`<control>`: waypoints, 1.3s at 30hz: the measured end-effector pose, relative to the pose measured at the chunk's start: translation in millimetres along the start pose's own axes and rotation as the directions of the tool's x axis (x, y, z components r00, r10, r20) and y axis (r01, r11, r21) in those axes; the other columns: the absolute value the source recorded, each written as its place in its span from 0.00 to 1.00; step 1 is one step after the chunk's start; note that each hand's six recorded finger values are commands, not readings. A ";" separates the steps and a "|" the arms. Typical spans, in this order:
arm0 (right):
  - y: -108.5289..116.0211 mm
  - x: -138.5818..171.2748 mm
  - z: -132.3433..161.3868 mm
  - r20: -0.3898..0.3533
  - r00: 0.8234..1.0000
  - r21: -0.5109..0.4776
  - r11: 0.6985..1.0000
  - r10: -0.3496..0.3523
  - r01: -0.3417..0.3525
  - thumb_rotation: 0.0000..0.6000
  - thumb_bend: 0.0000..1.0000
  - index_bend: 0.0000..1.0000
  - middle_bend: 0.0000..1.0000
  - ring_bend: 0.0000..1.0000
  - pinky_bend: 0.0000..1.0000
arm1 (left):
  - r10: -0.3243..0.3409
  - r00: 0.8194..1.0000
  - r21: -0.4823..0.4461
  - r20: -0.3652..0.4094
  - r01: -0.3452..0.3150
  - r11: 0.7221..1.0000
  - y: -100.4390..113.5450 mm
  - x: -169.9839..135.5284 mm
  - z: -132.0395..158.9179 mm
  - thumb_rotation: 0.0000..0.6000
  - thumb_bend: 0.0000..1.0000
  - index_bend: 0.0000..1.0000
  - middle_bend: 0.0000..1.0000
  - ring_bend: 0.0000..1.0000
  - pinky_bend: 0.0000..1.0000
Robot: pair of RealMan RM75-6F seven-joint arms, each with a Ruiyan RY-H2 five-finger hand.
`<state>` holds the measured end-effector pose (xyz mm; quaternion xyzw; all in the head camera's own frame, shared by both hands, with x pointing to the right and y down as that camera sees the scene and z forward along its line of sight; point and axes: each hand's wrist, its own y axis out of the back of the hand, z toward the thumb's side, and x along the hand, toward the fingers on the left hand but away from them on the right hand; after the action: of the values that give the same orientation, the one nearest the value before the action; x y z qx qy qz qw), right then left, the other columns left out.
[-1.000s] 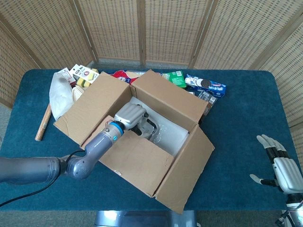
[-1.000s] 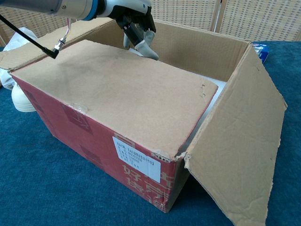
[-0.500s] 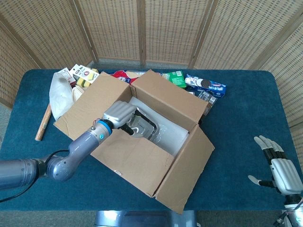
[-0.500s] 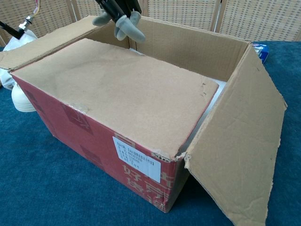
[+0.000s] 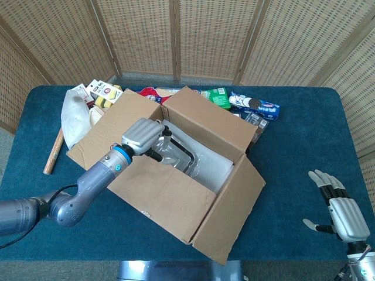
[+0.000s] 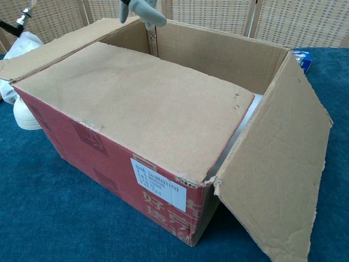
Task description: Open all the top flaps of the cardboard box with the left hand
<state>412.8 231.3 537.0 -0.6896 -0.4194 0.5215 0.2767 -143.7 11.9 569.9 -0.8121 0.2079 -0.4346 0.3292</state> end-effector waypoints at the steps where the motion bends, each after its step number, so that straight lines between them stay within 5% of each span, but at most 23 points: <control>1: 0.0 -0.4 -0.6 0.002 1.000 -0.001 1.000 0.000 0.000 1.00 0.00 0.00 0.00 0.00 0.00 | 0.006 1.000 0.006 -0.001 -0.006 1.000 -2.1 4.6 -0.7 0.62 0.00 0.60 0.44 0.30 0.42; 15: 0.0 -3.6 -7.0 0.021 1.000 -0.002 1.000 0.004 -0.004 1.00 0.00 0.00 0.00 0.00 0.00 | -0.050 0.997 0.081 -0.051 0.054 0.995 -39.6 28.2 -13.3 0.63 0.00 0.60 0.46 0.32 0.46; 27: -0.6 -2.3 -4.1 0.013 1.000 0.002 1.000 0.002 -0.002 1.00 0.00 0.00 0.00 0.00 0.00 | -0.097 0.993 0.078 -0.072 0.103 0.992 -40.2 15.7 -21.9 0.62 0.00 0.61 0.64 0.41 0.47; 39: 0.4 -0.1 -1.2 0.000 1.000 0.001 1.000 -0.002 0.002 1.00 0.00 0.00 0.00 0.00 0.00 | -0.132 0.989 0.020 -0.061 0.133 0.991 -34.9 0.2 -19.2 0.62 0.00 0.62 0.67 0.47 0.50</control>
<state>414.1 231.1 537.1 -0.6892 -0.4199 0.5213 0.2774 -158.0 29.3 602.8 -0.8066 0.1579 -0.4822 0.3031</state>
